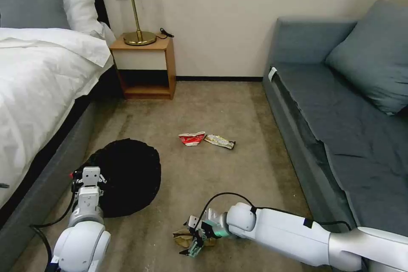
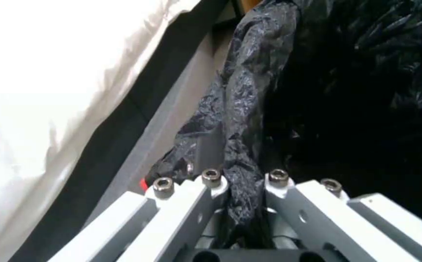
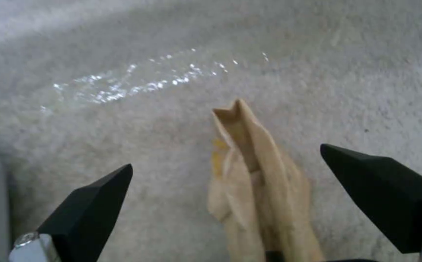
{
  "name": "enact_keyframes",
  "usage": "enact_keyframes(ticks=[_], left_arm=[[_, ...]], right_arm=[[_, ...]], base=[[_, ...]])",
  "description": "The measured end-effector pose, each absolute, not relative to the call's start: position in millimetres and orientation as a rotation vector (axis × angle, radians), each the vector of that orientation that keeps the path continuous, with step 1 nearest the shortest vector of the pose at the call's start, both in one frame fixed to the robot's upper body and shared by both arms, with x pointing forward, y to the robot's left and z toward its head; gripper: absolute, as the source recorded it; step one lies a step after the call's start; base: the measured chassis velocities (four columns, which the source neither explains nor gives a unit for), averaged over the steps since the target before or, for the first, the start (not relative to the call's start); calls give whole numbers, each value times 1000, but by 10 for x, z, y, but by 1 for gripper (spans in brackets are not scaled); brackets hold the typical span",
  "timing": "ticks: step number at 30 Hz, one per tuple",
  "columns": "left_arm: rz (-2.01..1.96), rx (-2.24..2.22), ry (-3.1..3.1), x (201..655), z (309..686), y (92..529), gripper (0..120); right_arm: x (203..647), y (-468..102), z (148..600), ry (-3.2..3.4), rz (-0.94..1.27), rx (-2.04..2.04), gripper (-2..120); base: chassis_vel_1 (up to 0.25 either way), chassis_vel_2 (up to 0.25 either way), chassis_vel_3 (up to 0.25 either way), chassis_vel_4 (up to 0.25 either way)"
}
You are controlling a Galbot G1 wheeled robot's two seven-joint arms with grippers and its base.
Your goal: Pick up the trash bin, then pick up the garbage on the floor and place it into the trash bin.
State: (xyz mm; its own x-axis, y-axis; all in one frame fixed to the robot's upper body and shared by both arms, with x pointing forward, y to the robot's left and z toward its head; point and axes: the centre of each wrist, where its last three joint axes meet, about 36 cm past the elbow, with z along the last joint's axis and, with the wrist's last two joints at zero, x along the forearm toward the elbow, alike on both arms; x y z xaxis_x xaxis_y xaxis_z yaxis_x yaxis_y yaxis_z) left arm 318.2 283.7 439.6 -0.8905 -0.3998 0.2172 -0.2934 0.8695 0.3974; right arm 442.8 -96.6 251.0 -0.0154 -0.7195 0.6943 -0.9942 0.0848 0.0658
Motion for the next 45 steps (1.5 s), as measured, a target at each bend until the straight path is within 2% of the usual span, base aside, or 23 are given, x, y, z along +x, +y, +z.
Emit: enact_keyframes(ticks=[12,15,17,20,21,25,26,29,31,35,36,39,45], left_arm=[[-495,524,-2749,3177,4369,2797,0],[-491,524,-2751,3180,4370,2791,0],[-490,525,-2751,3182,4371,2790,0],[-490,525,-2753,3185,4376,2796,0],[-490,525,-2753,3185,4376,2796,0],[-487,528,-2753,3194,4373,2799,0],[-487,528,-2753,3194,4373,2799,0],[-479,524,-2749,3196,4352,2787,0],[-478,523,-2748,3197,4349,2786,0],[-478,522,-2750,3203,4341,2790,0],[-478,522,-2750,3203,4341,2790,0],[-477,520,-2752,3204,4338,2792,0],[-477,515,-2752,3207,4324,2791,0]], right_arm=[[4587,-944,2347,-1767,719,1675,99],[4635,-956,2301,-1754,754,1665,85],[4642,-960,2291,-1749,762,1665,82],[4638,-969,2273,-1737,765,1668,67],[4638,-969,2273,-1737,765,1668,67],[4623,-954,2266,-1734,758,1675,48],[4623,-954,2266,-1734,758,1675,48],[4615,-937,2266,-1730,752,1683,35],[4617,-934,2269,-1730,750,1684,32],[4628,-926,2283,-1737,746,1687,12],[4628,-926,2283,-1737,746,1687,12],[4634,-931,2306,-1747,738,1689,0],[4726,-1016,2404,-1796,722,1671,0]], base=[[0,0,0,0],[0,0,0,0],[0,0,0,0],[0,0,0,0],[0,0,0,0],[0,0,0,0],[0,0,0,0],[0,0,0,0],[0,0,0,0],[0,0,0,0],[0,0,0,0],[0,0,0,0],[0,0,0,0]])
